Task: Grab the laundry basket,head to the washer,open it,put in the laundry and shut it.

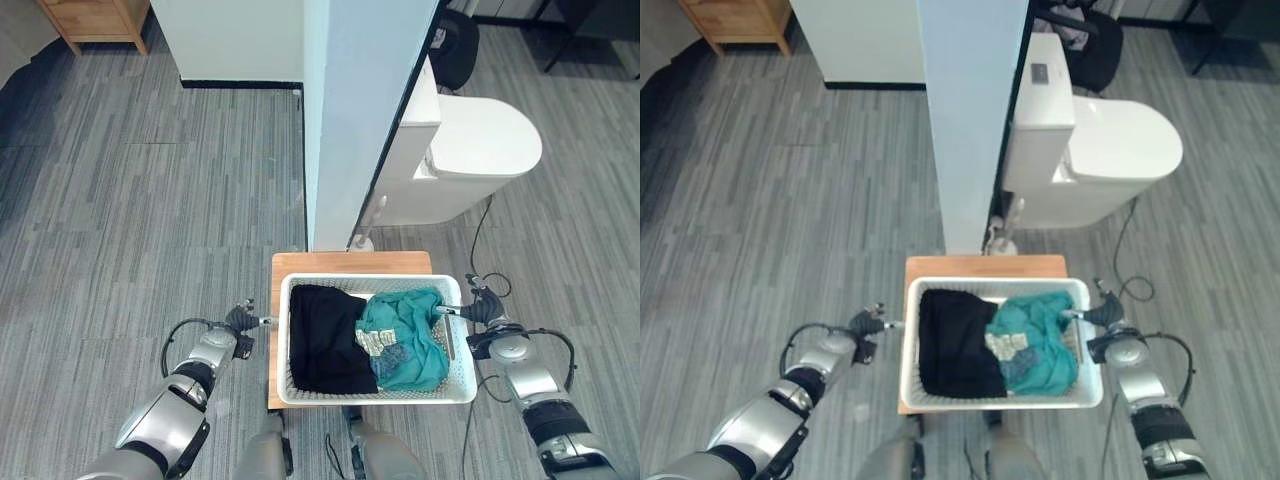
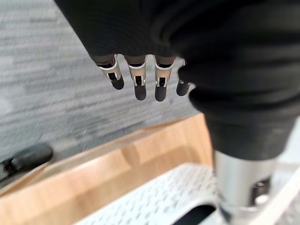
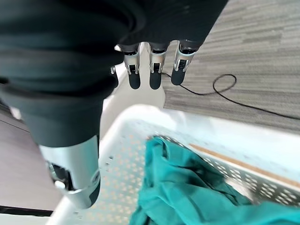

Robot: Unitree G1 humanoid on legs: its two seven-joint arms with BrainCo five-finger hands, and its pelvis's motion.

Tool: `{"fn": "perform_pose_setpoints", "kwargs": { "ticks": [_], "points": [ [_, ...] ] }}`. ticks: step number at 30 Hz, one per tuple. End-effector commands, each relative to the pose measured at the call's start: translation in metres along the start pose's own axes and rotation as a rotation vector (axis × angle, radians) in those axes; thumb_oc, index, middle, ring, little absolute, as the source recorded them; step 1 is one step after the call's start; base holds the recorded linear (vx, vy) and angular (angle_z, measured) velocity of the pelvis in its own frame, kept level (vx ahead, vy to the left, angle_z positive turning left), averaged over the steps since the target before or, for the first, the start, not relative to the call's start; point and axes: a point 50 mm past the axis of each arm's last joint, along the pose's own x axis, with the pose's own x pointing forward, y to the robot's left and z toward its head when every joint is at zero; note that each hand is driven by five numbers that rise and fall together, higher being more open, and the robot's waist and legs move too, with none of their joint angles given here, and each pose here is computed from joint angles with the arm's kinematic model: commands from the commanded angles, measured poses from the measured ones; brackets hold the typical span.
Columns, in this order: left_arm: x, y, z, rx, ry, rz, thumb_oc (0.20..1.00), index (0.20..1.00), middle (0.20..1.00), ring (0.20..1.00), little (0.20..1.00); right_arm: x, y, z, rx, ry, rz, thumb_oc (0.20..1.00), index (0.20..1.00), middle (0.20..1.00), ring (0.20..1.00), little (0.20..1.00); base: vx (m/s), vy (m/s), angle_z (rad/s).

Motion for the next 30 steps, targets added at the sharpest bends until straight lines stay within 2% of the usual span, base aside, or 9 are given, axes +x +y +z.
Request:
{"fn": "perform_pose_setpoints", "kwargs": {
  "ticks": [1, 15, 19, 22, 25, 30],
  "points": [
    [0.001, 0.018, 0.004, -0.044, 0.021, 0.076, 1.0, 1.0, 1.0, 1.0, 1.0, -0.002, -0.016, 0.007, 0.003, -0.06, -0.07, 1.0, 1.0, 1.0, 1.0, 1.0, 0.0, 0.0, 0.0],
    [0.002, 0.014, 0.025, -0.044, -0.06, 0.073, 1.0, 1.0, 1.0, 1.0, 1.0, -0.011, 0.007, -0.007, 0.015, -0.03, 0.013, 1.0, 1.0, 1.0, 1.0, 1.0, 0.0, 0.0, 0.0],
    [-0.015, 0.026, 0.056, 0.006, -0.304, 0.04, 1.0, 1.0, 1.0, 1.0, 1.0, -0.023, -0.006, -0.03, 0.007, 0.029, -0.016, 1.0, 1.0, 1.0, 1.0, 1.0, 0.04, -0.017, 0.01],
    [-0.038, 0.039, 0.047, 0.056, -0.386, 0.0, 1.0, 1.0, 1.0, 1.0, 1.0, -0.031, -0.016, -0.045, -0.006, 0.073, -0.034, 1.0, 1.0, 1.0, 1.0, 1.0, 0.03, -0.004, 0.04],
    [-0.056, 0.045, 0.024, 0.042, -0.383, -0.04, 1.0, 1.0, 1.0, 1.0, 1.0, -0.036, -0.021, -0.054, -0.017, 0.102, -0.042, 1.0, 1.0, 1.0, 1.0, 1.0, 0.04, 0.006, 0.1],
    [-0.066, 0.044, 0.001, 0.018, -0.346, -0.06, 1.0, 1.0, 1.0, 1.0, 1.0, -0.04, -0.02, -0.061, -0.019, 0.124, -0.028, 1.0, 1.0, 1.0, 1.0, 1.0, 0.02, -0.003, 0.01]
  ]
}}
